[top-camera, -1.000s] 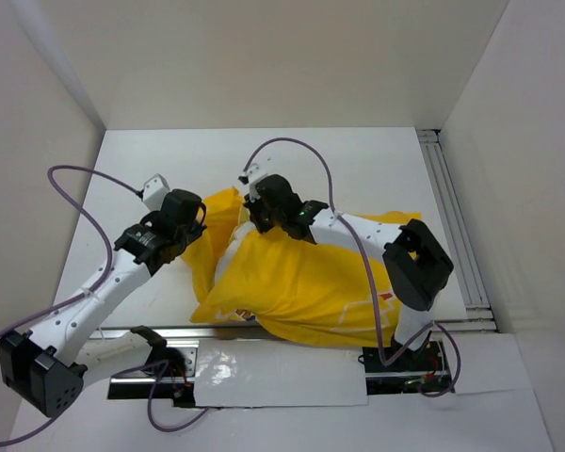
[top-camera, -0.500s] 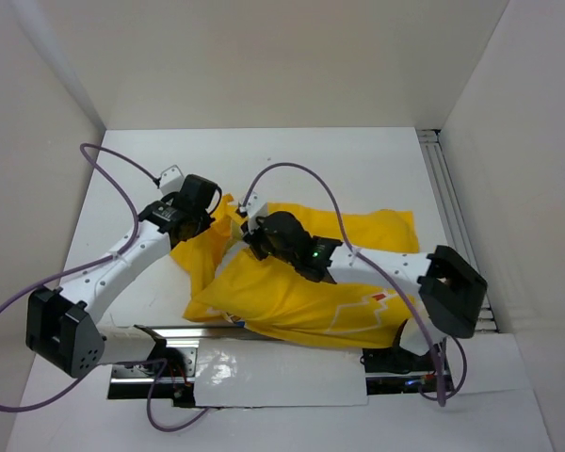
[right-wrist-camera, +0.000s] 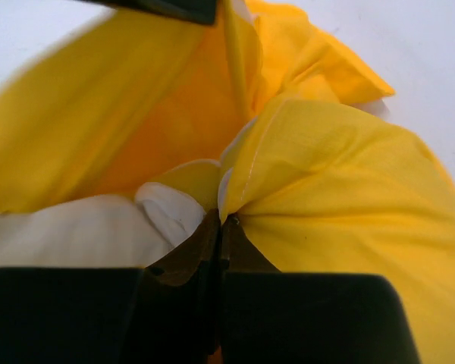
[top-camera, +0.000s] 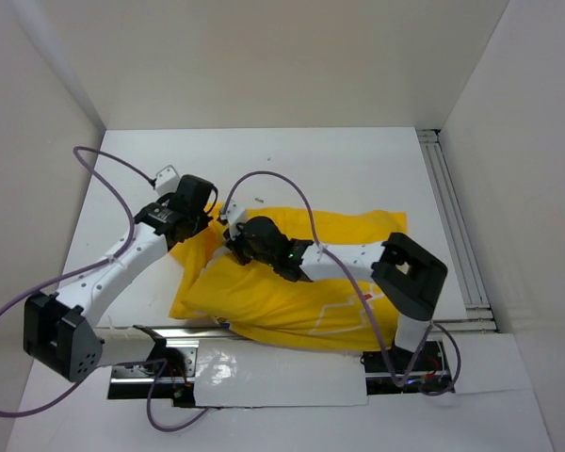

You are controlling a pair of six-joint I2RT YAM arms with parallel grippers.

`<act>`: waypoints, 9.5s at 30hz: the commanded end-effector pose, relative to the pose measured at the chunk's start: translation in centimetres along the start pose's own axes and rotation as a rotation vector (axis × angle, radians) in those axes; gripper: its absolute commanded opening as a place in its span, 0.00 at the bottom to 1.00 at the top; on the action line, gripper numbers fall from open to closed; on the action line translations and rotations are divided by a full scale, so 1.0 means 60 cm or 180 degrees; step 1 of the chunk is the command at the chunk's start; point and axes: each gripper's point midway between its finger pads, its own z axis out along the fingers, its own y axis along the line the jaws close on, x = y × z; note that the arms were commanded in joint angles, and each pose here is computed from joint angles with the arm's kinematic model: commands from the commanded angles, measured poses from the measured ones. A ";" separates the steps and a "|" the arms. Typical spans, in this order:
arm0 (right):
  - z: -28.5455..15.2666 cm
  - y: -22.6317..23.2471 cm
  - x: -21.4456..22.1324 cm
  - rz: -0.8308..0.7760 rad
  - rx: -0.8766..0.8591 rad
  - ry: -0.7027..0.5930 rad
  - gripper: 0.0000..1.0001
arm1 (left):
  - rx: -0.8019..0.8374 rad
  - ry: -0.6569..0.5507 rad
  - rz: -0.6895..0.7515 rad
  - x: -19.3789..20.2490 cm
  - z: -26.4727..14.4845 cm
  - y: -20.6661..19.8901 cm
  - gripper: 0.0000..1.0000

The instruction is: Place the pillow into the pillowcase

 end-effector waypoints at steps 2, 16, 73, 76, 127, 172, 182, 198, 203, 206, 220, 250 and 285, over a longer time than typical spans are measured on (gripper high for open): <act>0.031 0.003 0.137 0.0038 0.0300 0.0864 0.00 | 0.0877 -0.0965 -0.0740 -0.152 -0.097 -0.055 0.00; 0.049 -0.329 0.034 0.1348 0.2292 0.0228 0.00 | 0.1801 -0.1110 -0.0298 -0.150 -0.199 -0.059 0.00; 0.035 -0.208 -0.009 0.1932 0.0794 0.0091 0.00 | 0.1282 -0.0559 -0.0044 -0.087 -0.174 0.053 0.00; 0.034 -0.186 -0.033 0.1693 0.0758 0.0111 0.00 | 0.1452 -0.0154 0.0147 -0.040 -0.136 0.017 0.00; -0.409 -0.553 0.127 0.2560 0.2874 0.0582 0.99 | 0.0714 0.0547 0.0727 -0.143 0.244 -0.137 1.00; -0.423 -0.793 0.246 0.3811 0.3538 0.0593 1.00 | 0.0504 0.0243 0.0707 -0.202 0.355 -0.112 0.00; -0.368 -0.769 0.291 0.4286 0.3089 0.0606 0.87 | 0.0780 0.0477 0.0668 -0.183 0.359 -0.123 0.00; -0.499 -0.851 -0.054 0.1973 0.3712 -0.0362 0.00 | 0.0850 0.0615 0.0739 -0.165 0.373 -0.118 0.48; -0.515 -0.863 -0.071 0.1910 0.3687 -0.0335 0.00 | 0.0965 0.0776 0.0679 -0.138 0.396 -0.128 0.82; -0.491 -0.873 -0.021 0.1956 0.3657 -0.0049 0.00 | 0.0939 0.0810 0.0707 -0.124 0.412 -0.133 0.95; -0.485 -0.893 0.000 0.1901 0.3734 0.0098 0.00 | 0.0998 0.1096 0.0871 -0.021 0.433 -0.174 0.86; -0.865 -0.827 -0.393 0.0925 0.4652 -0.1756 0.00 | 0.0362 -0.1808 0.0005 -0.587 -0.073 0.045 0.00; -0.612 -0.756 -0.304 0.0751 0.2946 -0.2198 0.00 | 0.1379 -0.1524 -0.0519 -0.491 -0.012 -0.005 0.00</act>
